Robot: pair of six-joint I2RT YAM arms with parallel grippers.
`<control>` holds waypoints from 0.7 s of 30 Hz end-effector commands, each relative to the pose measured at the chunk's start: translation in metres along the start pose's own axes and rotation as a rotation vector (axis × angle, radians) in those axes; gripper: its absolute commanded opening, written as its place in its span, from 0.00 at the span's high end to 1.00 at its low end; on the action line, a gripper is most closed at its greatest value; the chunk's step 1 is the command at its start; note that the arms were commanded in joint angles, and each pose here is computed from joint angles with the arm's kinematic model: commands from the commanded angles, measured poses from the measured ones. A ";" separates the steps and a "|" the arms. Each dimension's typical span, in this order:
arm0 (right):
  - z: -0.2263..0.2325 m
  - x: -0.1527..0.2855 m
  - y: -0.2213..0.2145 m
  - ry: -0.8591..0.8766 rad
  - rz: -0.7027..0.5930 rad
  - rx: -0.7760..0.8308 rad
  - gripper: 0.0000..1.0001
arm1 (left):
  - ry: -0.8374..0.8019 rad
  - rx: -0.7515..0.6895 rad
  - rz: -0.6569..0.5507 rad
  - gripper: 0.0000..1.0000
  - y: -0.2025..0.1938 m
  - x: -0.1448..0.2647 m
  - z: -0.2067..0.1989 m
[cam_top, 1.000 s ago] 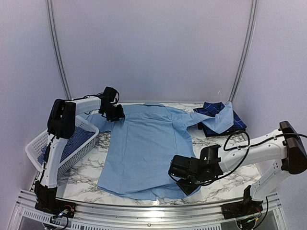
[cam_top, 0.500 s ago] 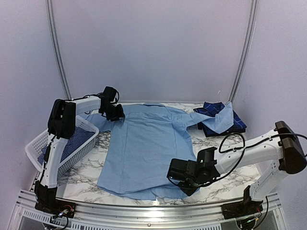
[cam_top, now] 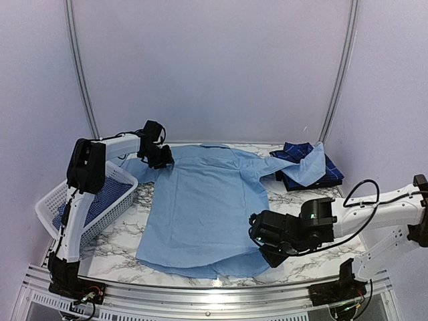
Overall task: Fold and stack the long sleeve shirts
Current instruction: Adjust the flattened shirt at the center of the board.
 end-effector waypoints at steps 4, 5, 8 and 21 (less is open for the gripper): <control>0.007 0.003 -0.006 0.061 0.011 -0.036 0.83 | 0.065 0.035 0.044 0.58 -0.006 -0.017 0.027; 0.008 0.004 -0.005 0.069 0.006 -0.041 0.74 | 0.056 0.035 0.047 0.58 -0.006 -0.016 0.024; 0.007 0.011 0.007 0.088 -0.048 -0.086 0.60 | 0.029 0.021 0.055 0.56 -0.006 -0.011 0.016; -0.114 0.015 0.090 0.066 -0.395 -0.549 0.35 | -0.153 -0.151 0.026 0.36 -0.022 0.056 -0.076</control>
Point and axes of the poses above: each gripper's point midway between its finger pads, its own x axis back along the fingers, its own z axis along the line the jaws close on, y = z × x, the point moved 3 cm from there along x, back along the fingers, and after that the axes turned 15 degrees about x, right-handed, at the moved point
